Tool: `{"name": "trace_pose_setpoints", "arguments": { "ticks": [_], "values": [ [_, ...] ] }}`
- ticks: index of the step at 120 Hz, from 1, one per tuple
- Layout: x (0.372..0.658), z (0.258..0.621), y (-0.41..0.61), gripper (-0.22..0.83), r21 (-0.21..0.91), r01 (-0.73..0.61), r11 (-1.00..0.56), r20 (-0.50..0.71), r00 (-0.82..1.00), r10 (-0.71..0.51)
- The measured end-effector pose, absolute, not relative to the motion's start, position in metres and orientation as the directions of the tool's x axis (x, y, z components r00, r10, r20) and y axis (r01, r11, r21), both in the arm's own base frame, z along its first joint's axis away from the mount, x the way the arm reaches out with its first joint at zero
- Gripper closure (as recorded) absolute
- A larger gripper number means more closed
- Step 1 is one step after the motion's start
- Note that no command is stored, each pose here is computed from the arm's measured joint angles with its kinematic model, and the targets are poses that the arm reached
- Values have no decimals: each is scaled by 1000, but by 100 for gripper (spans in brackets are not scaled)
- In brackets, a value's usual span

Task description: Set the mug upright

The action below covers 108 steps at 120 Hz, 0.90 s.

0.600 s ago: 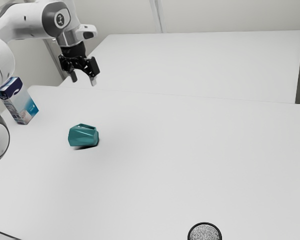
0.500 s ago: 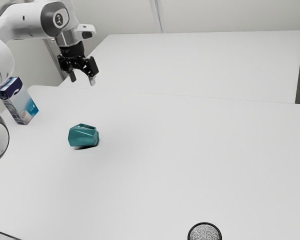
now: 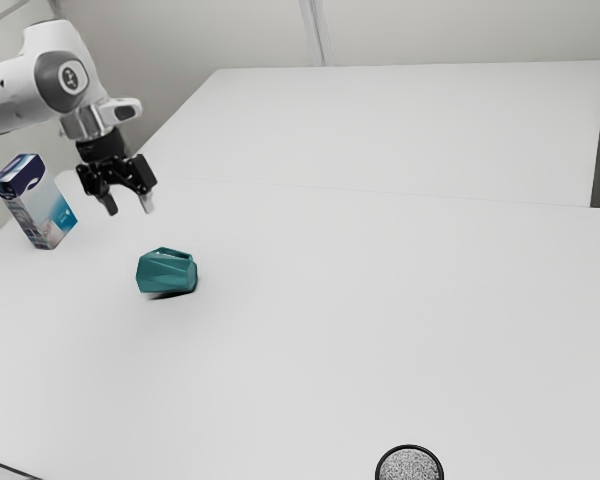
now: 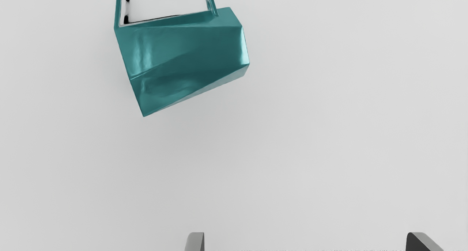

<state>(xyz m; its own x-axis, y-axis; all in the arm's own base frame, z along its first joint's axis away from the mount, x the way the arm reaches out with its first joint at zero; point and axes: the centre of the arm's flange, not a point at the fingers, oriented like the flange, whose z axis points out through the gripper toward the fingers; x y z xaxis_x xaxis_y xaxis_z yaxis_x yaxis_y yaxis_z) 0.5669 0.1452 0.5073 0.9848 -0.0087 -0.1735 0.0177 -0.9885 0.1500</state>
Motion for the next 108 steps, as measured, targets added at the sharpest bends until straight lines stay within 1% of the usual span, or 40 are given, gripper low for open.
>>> {"name": "trace_pose_setpoints", "arguments": {
  "ticks": [23,43,76,87,108],
  "values": [
    [546,456,177,0,219,30,-975,-184,983,-12],
    [536,426,207,0,239,27,-971,-160,987,-12],
    [547,362,244,0,338,31,-941,-51,999,15],
    [549,357,255,0,356,10,-934,-2,1000,10],
    [554,369,270,0,358,-59,-932,84,996,-31]
  ]
}}
